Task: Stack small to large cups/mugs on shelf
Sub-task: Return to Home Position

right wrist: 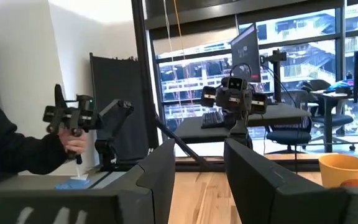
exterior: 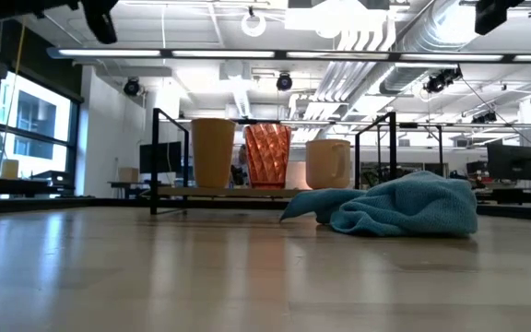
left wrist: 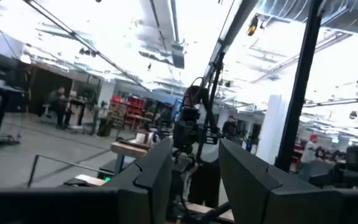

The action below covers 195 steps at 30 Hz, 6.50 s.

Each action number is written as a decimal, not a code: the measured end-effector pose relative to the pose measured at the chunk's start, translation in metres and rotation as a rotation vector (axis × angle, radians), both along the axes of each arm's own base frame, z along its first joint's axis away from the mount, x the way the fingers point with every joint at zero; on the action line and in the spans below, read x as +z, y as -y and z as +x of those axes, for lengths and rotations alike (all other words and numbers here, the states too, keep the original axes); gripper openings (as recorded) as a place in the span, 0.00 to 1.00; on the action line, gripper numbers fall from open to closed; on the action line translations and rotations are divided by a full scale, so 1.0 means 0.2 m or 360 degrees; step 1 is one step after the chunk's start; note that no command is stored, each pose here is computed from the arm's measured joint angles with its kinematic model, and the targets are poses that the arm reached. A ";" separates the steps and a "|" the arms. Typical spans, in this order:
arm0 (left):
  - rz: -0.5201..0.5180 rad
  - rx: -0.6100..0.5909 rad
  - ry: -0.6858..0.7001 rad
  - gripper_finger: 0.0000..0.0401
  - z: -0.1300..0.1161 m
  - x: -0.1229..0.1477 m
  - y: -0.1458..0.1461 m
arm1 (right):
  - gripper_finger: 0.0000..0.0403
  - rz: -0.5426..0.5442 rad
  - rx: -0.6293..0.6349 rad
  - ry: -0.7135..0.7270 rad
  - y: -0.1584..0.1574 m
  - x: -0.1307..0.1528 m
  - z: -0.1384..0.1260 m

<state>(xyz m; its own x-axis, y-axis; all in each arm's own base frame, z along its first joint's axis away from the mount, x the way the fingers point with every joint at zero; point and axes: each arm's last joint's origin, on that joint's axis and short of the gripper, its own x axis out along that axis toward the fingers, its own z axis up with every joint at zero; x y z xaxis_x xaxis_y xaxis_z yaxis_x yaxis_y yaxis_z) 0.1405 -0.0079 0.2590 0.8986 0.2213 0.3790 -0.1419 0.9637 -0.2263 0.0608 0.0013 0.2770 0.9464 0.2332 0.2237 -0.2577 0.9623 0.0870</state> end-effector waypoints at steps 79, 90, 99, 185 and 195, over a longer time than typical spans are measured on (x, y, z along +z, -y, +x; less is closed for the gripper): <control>0.0034 0.0178 -0.0152 0.30 -0.26 -0.32 -0.20 | 0.32 -0.0111 -0.0465 0.0003 0.04 -0.05 -0.01; 0.0016 0.0131 -0.0201 0.30 -0.24 -0.33 -0.15 | 0.32 -0.0115 -0.0466 0.0034 0.04 -0.04 -0.01; 0.0112 0.0131 -0.0405 0.30 -0.22 -0.38 -0.13 | 0.32 -0.0108 -0.0462 0.0028 0.04 -0.04 -0.01; 0.0129 0.0033 -0.0670 0.30 -0.21 -0.46 -0.12 | 0.32 -0.0270 -0.0379 -0.0208 0.02 -0.51 0.23; 0.0129 0.0033 -0.0670 0.30 -0.21 -0.46 -0.12 | 0.32 -0.0299 -0.0484 -0.0471 0.05 -0.59 0.23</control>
<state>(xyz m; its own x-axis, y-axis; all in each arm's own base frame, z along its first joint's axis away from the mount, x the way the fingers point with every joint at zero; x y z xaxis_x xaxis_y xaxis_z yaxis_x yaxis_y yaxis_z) 0.0985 0.0158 0.1662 0.9742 0.2258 -0.0030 -0.2254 0.9719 -0.0681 0.1060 -0.0084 0.1596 0.9948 -0.0545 -0.0859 0.0487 0.9964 -0.0688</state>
